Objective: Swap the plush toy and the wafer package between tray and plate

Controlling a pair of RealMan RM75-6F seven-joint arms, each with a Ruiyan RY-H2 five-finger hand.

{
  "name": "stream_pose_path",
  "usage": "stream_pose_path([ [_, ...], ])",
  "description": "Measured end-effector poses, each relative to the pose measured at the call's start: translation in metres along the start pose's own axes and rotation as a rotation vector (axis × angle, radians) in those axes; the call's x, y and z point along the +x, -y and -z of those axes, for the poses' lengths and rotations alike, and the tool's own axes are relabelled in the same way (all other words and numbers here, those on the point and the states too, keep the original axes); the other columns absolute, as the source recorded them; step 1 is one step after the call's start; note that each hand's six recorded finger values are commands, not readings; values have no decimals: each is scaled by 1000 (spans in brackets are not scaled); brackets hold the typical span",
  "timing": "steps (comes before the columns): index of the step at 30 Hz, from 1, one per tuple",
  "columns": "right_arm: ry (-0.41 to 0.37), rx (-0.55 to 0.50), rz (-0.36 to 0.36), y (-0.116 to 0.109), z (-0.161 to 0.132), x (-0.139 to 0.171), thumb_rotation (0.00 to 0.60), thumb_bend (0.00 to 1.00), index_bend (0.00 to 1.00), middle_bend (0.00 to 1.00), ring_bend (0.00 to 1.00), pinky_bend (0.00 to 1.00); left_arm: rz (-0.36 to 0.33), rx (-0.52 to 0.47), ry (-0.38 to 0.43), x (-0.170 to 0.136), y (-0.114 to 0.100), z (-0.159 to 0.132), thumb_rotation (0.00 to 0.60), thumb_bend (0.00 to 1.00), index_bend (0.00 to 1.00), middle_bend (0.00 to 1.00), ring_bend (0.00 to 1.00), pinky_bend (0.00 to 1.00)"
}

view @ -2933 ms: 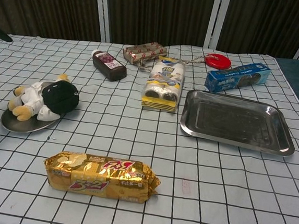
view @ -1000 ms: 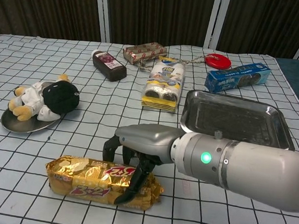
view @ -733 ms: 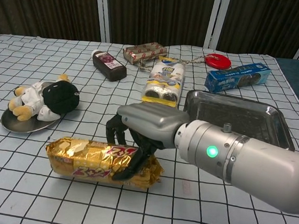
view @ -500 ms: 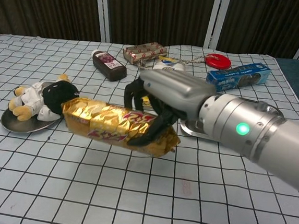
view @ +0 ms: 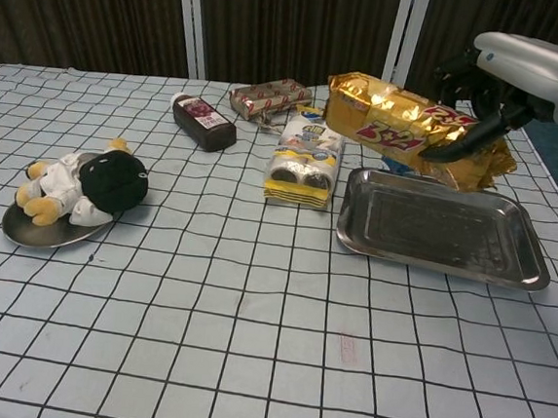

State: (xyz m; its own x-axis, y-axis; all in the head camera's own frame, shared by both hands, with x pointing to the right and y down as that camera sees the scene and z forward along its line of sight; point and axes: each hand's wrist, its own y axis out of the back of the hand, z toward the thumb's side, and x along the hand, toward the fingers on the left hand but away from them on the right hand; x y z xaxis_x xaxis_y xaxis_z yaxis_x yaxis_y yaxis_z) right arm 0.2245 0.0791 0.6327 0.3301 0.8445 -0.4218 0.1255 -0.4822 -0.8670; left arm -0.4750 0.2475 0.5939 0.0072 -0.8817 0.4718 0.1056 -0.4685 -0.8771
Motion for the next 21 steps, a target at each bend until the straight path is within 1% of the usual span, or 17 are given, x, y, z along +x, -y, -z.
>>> stream_pose_path([
  [2, 27, 1, -1, 1, 15, -2, 600, 331, 892, 702, 824, 721, 5, -1, 1, 0, 1, 0, 600, 424, 286, 249, 127, 117],
  [8, 107, 66, 22, 4, 59, -6, 600, 331, 889, 702, 815, 726, 11, -13, -3, 1, 2, 0, 600, 424, 286, 253, 128, 117],
  [10, 127, 66, 23, 8, 70, -6, 600, 331, 874, 703, 791, 728, 11, -12, -3, 1, 2, 0, 600, 423, 286, 253, 128, 116],
  [12, 134, 44, 5, 14, 75, -4, 600, 330, 847, 697, 745, 725, 13, -13, -2, 1, 2, 0, 600, 423, 286, 254, 128, 117],
  [14, 136, 27, -22, 19, 77, -1, 600, 330, 806, 630, 655, 706, 13, -12, -1, 0, 2, 0, 600, 424, 286, 254, 128, 117],
  [15, 138, 23, -44, 23, 79, 1, 600, 330, 779, 582, 607, 690, 14, -12, -1, 0, 2, 0, 600, 424, 286, 255, 128, 117],
  [16, 140, 21, -62, 25, 80, 3, 600, 331, 734, 518, 539, 665, 14, -12, -1, 0, 2, 0, 600, 424, 286, 256, 128, 117],
  [17, 143, 19, -79, 26, 81, 5, 600, 330, 673, 451, 456, 630, 15, -13, -1, 0, 3, -1, 600, 424, 286, 256, 127, 117],
  [18, 149, 17, -100, 28, 82, 8, 600, 330, 625, 405, 395, 605, 16, -14, -2, 0, 3, 0, 600, 423, 286, 257, 127, 117],
  [20, 162, 14, -132, 30, 85, 12, 600, 328, 460, 263, 211, 523, 18, -14, -2, 1, 3, 0, 600, 423, 286, 258, 130, 117],
  [21, 167, 14, -141, 30, 85, 14, 600, 325, 428, 238, 182, 506, 18, -14, -2, 1, 3, 0, 600, 423, 286, 259, 131, 117],
])
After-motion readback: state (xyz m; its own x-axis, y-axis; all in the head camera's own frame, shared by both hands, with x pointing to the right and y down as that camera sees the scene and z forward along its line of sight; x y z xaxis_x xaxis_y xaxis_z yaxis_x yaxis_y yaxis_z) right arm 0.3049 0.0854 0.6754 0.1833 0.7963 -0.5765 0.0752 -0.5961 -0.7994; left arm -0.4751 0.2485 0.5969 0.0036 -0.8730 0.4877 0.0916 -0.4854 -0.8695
